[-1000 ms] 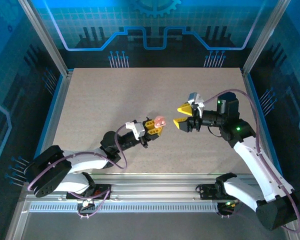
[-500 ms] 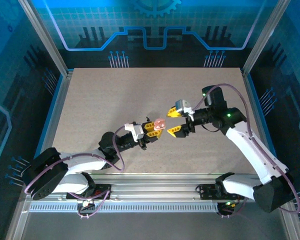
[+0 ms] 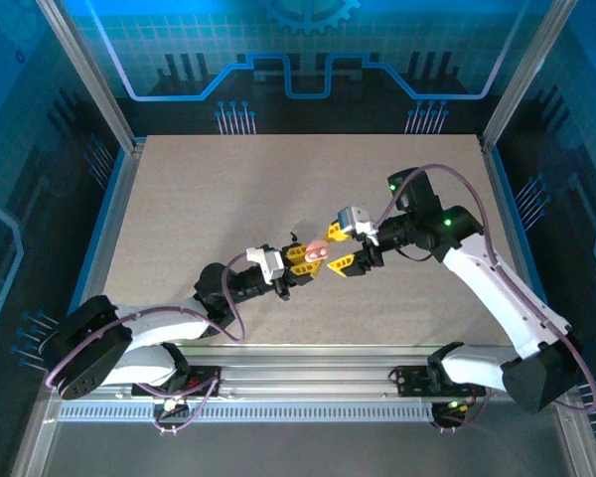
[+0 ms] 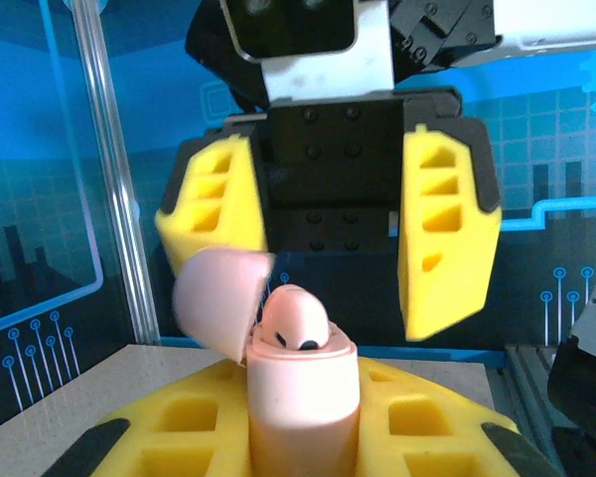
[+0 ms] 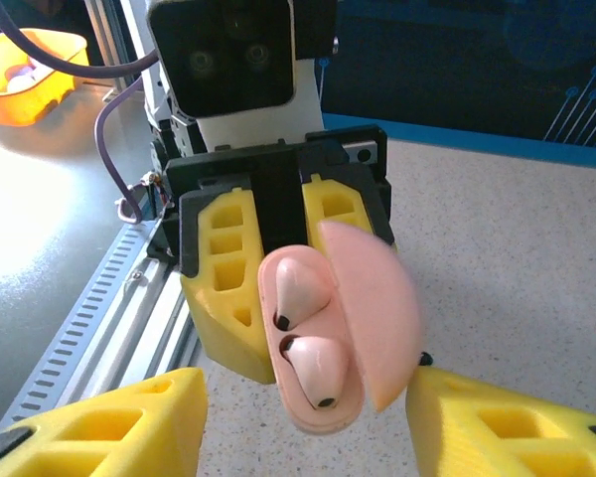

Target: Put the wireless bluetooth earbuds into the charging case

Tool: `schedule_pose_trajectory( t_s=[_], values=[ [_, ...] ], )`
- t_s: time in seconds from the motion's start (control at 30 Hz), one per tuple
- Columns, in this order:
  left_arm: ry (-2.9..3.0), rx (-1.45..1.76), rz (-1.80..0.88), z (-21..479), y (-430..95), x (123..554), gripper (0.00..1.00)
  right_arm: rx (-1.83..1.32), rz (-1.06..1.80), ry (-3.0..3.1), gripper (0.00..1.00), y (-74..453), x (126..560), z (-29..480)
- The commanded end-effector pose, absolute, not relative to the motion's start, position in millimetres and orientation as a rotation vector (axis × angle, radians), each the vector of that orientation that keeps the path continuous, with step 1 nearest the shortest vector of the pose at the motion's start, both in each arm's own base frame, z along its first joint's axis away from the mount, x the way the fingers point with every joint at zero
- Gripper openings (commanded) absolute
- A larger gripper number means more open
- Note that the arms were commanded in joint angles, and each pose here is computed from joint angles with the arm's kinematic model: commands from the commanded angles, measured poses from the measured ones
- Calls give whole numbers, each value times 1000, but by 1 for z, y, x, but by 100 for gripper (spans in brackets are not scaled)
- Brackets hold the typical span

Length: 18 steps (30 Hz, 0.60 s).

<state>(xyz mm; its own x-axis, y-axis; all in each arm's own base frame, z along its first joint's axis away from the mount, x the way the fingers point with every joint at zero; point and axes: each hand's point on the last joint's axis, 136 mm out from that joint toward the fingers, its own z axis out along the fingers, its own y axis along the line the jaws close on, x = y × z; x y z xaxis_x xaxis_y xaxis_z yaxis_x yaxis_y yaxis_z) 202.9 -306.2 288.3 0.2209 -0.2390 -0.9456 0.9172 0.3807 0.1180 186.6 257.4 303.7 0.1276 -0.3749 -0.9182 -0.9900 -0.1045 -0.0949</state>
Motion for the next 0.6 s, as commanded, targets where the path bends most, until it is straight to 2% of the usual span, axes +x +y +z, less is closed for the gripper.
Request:
schedule_pose_trajectory(
  t_s=[0.0,0.17,0.37,0.57],
  values=[
    [1007,806,-908,296,-300,202,19,-1604,951,1291,54,248,166,324],
    [1008,809,-916,295,-301,202,19,-1541,880,1261,53,234,167,331],
    [1003,814,-923,295,-302,201,19,-1535,765,1287,52,237,191,326],
    [1000,815,-924,295,-303,201,19,-1607,811,1257,45,251,192,322]
  ],
)
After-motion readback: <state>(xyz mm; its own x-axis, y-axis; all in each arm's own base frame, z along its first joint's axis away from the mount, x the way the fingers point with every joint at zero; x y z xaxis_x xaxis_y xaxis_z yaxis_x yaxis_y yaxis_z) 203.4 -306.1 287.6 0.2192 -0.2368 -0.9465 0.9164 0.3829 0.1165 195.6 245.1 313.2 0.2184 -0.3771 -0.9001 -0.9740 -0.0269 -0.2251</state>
